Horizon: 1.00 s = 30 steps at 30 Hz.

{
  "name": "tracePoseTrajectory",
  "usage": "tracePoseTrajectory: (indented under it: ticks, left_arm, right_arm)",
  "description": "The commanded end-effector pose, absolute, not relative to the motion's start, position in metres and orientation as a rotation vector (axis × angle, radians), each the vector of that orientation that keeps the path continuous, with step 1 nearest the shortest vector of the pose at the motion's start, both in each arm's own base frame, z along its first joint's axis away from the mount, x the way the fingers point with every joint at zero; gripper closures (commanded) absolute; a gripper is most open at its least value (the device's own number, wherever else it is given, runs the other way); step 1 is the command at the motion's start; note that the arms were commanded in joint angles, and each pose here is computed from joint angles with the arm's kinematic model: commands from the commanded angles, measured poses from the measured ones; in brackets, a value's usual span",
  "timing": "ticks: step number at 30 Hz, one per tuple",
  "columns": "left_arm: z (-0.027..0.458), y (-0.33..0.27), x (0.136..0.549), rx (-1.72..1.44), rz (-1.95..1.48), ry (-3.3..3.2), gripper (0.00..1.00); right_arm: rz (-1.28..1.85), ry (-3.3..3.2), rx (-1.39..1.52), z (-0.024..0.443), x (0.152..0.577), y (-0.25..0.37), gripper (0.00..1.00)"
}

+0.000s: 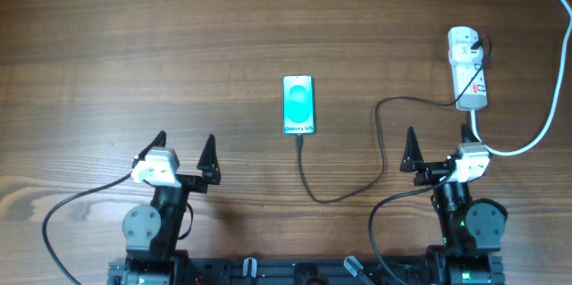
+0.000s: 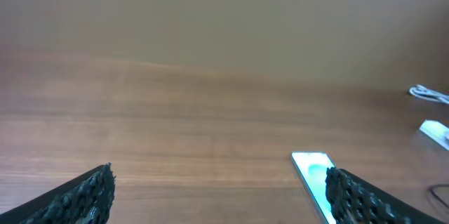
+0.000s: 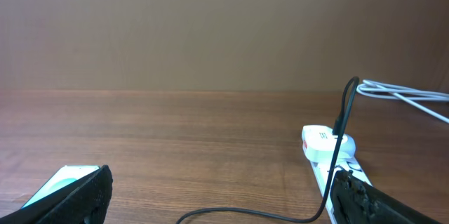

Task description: Plug charger to phone and switch on socket

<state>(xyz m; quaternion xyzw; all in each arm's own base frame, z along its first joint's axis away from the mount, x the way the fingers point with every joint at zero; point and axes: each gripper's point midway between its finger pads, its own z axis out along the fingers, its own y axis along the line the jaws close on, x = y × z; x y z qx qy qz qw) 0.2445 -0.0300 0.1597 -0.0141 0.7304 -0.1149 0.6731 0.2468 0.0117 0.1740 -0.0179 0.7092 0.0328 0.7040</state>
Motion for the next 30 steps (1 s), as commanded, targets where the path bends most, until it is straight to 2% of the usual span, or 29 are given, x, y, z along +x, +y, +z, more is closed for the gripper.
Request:
tracePoseTrajectory:
  ticks: [1, 13, 30]
  left_arm:
    - [0.157, -0.023, 0.245, -0.058, -0.221, 1.647, 0.00]
    - [0.157, -0.012, 0.246, -0.003, -0.073, 1.646, 0.00]
    - [0.157, -0.013, 0.246, 0.001, -0.076, 1.644, 0.00]
  right_arm:
    - [0.056, 1.567, -0.041, 0.176, 0.246, 0.010, 0.00]
    - [0.056, 1.567, -0.041, 0.176, 0.246, 0.010, 0.00]
    - [0.056, 1.567, -0.041, 0.176, 0.246, 0.010, 0.00]
